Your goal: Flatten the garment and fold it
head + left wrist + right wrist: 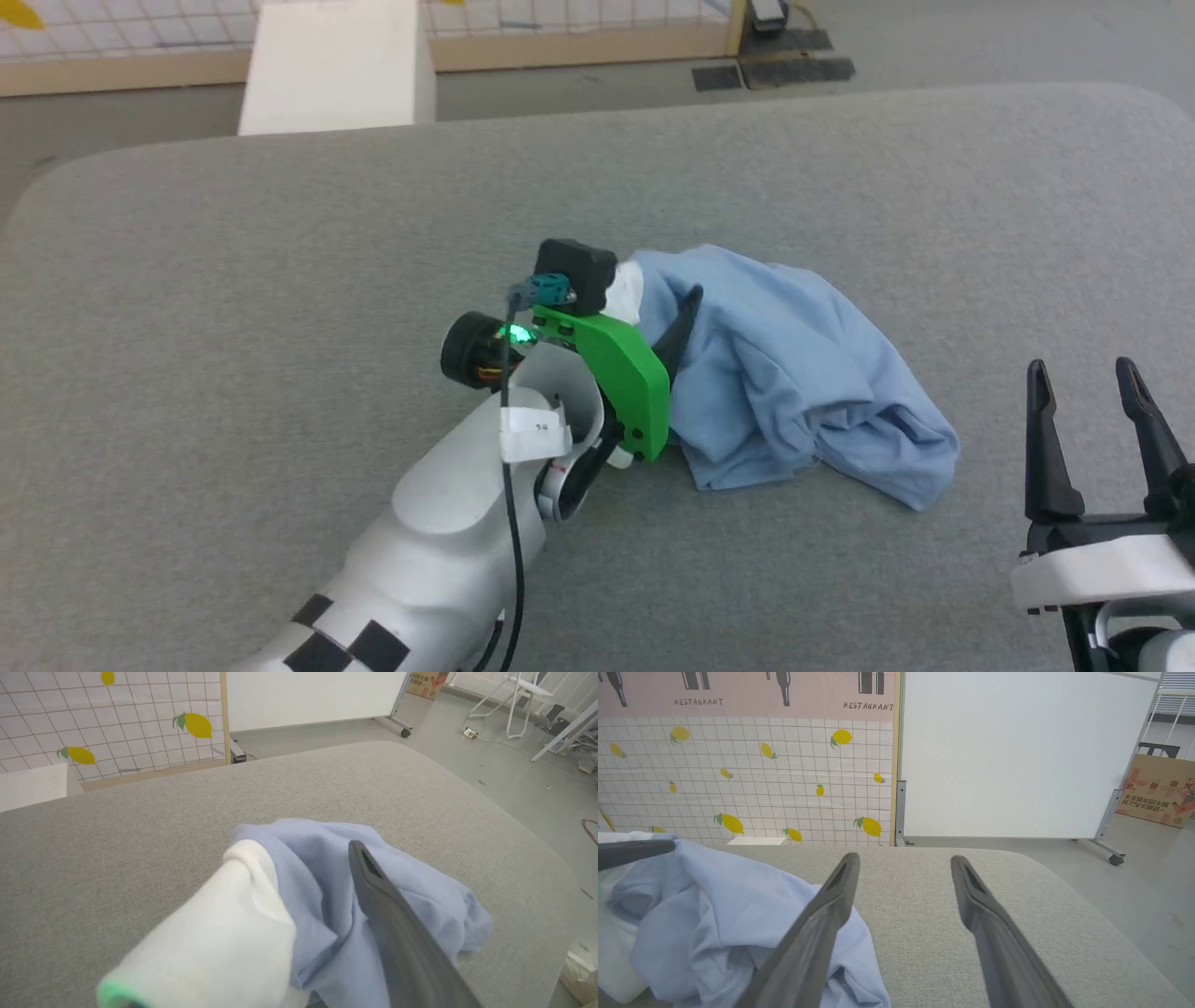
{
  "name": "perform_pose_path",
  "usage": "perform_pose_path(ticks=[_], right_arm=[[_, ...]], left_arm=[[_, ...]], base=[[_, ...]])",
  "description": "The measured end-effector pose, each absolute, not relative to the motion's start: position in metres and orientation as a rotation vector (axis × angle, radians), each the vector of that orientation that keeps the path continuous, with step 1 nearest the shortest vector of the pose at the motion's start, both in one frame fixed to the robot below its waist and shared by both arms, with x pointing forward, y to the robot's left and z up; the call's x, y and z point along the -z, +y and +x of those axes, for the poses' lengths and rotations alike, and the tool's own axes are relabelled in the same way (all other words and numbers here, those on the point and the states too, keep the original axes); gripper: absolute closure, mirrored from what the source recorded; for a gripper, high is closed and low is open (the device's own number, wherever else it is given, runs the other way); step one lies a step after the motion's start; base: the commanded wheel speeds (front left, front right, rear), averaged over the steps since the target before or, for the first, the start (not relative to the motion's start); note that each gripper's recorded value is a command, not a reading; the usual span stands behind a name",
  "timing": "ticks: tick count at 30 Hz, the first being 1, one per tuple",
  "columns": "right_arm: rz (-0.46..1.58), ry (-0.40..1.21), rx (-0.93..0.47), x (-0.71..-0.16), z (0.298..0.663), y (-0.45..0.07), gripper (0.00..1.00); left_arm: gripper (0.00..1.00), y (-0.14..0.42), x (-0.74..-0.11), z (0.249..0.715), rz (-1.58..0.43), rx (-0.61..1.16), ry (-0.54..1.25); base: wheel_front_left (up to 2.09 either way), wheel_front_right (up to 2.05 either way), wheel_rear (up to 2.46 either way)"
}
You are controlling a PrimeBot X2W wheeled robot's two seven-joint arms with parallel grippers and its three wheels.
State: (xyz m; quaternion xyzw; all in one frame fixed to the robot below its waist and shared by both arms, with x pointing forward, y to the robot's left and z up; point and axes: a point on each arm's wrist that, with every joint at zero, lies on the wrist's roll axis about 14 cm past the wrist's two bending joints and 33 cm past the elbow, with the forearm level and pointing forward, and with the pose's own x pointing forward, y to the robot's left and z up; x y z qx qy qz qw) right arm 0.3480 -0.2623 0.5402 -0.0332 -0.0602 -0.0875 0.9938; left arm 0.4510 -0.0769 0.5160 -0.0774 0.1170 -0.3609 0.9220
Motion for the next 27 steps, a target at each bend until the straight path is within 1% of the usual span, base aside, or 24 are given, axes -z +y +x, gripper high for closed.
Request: perform_pose_path(ticks=[5, 10, 17, 21, 24, 27], right_arm=[[-0.06, -0.129, 0.149, -0.543, 0.348, -0.254, 0.0], [-0.053, -0.14, 0.117, -0.547, 0.352, -0.244, 0.0], [-0.046, -0.152, 0.088, -0.55, 0.357, -0.235, 0.0], [-0.042, -0.143, 0.081, -0.547, 0.357, -0.233, 0.0], [-0.041, -0.137, 0.079, -0.545, 0.357, -0.232, 0.0], [-0.04, -0.13, 0.08, -0.543, 0.354, -0.232, 0.0]], left_arm=[[0.0, -0.039, -0.54, 0.457, -0.186, 0.63, 0.13], [0.0, 0.018, -0.552, 0.453, -0.211, 0.466, 0.025], [0.0, 0.08, -0.573, 0.425, -0.236, 0.278, -0.147], [0.0, 0.1, -0.569, 0.404, -0.225, 0.21, -0.165], [0.0, 0.101, -0.567, 0.388, -0.179, 0.215, -0.187], [0.0, 0.102, -0.55, 0.372, -0.172, 0.203, -0.145]], base=[[0.0, 0.0, 0.0], [0.0, 0.0, 0.0], [0.0, 0.0, 0.0], [0.0, 0.0, 0.0], [0.0, 0.0, 0.0], [0.0, 0.0, 0.0]])
